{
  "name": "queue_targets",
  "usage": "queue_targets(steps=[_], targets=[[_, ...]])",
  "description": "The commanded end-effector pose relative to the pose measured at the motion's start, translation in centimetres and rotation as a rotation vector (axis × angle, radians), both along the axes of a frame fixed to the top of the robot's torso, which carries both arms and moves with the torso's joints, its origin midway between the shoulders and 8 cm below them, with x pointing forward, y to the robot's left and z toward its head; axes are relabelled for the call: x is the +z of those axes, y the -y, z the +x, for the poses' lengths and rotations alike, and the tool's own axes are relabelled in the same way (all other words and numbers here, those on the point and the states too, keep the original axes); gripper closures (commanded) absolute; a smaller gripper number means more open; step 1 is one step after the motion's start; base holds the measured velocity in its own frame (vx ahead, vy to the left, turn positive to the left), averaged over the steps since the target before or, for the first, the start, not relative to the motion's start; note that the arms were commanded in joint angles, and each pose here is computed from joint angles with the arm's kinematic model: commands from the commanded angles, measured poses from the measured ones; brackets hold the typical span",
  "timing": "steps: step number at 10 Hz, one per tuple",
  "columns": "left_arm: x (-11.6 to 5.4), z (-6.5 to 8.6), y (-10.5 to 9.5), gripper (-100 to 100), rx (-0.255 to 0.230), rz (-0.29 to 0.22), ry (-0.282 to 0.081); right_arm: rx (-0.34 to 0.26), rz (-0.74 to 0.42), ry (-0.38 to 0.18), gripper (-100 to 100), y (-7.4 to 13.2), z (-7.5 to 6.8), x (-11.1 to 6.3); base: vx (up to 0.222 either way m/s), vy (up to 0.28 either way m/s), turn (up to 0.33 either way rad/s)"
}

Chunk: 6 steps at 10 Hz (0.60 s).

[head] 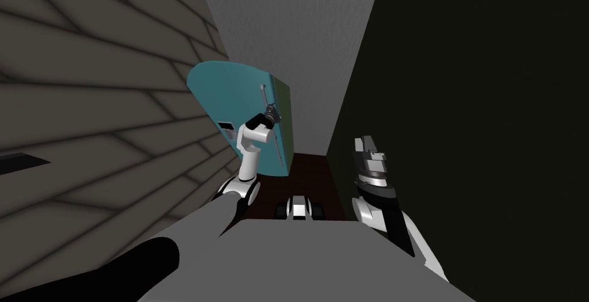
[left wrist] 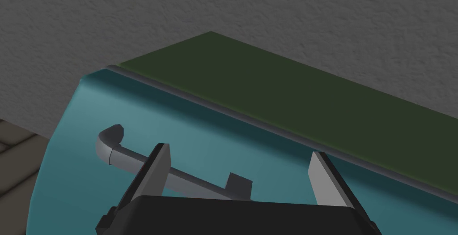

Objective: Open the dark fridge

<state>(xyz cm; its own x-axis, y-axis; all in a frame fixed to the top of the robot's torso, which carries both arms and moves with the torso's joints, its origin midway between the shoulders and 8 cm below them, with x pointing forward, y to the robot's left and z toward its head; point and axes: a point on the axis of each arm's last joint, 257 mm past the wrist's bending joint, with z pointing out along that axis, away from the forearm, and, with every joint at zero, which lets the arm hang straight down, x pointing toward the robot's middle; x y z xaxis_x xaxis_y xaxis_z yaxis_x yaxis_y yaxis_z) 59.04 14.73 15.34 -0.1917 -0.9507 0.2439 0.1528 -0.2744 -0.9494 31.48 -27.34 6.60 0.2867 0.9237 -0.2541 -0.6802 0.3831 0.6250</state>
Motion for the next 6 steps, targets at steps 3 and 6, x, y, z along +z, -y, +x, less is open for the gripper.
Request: queue_targets(steps=[3,6], targets=[[2.2,0.8,0.0,-100,0.027,-0.01,-0.046,0.0,0.0,0.0,0,0.0,0.0,0.0,0.032,-0.012,-0.004],[3.3,1.2,-0.3,-100,0.05,-0.019,-0.079,0.0,0.0,0.0,0,0.0,0.0,0.0,0.044,-0.005,-0.004]])
